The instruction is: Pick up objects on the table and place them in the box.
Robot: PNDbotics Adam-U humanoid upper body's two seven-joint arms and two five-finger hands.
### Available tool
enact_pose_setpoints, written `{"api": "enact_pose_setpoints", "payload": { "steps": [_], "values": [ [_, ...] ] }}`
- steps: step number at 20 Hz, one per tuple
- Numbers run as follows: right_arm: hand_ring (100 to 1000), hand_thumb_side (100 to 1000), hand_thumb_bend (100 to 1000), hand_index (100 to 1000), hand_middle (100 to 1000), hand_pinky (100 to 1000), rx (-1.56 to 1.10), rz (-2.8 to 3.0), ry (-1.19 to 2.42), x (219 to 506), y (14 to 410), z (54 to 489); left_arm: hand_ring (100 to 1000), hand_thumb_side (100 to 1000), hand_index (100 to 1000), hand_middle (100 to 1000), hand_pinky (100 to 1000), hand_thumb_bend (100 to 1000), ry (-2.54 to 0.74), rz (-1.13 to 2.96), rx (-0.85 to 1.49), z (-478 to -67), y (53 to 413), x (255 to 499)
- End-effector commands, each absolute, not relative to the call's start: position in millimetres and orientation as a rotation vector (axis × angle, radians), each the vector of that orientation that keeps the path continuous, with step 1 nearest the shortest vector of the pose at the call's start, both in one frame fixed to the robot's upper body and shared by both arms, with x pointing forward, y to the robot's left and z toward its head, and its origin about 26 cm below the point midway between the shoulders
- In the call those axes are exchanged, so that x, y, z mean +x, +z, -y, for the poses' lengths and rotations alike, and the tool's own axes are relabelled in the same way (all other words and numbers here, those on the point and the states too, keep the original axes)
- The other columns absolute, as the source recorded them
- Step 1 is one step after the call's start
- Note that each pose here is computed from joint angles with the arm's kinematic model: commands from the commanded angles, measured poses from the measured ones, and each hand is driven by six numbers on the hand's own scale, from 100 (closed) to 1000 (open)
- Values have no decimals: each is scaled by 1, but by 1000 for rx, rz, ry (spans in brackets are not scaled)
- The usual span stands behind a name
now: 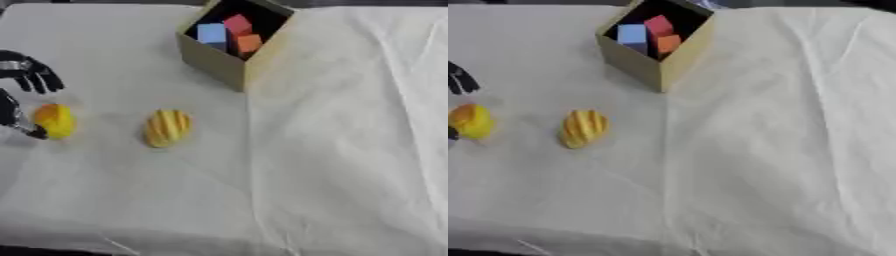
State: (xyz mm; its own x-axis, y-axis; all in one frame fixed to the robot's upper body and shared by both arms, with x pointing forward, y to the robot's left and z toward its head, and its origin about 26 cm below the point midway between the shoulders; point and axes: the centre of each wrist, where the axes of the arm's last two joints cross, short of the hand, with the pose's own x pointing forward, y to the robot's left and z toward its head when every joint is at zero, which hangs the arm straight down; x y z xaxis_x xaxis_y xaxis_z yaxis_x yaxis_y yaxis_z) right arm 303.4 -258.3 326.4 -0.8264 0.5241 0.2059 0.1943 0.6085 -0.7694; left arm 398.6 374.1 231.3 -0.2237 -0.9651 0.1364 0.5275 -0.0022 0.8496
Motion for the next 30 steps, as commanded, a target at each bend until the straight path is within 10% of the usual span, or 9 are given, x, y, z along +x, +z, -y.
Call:
{"api": "enact_pose_setpoints", "payload": {
  "steps": [1,30],
  "values": [
    [744,523,100,818,687,901,-592,2450,1087,298,335,260,764,130,816,741,788,682,-1554,977,667,-381,241,399],
    [739,528,100,817,683,903,-566,2472,1021,299,334,260,613,100,645,582,680,292,-1639,932,722,-374,223,411]
  ]
}}
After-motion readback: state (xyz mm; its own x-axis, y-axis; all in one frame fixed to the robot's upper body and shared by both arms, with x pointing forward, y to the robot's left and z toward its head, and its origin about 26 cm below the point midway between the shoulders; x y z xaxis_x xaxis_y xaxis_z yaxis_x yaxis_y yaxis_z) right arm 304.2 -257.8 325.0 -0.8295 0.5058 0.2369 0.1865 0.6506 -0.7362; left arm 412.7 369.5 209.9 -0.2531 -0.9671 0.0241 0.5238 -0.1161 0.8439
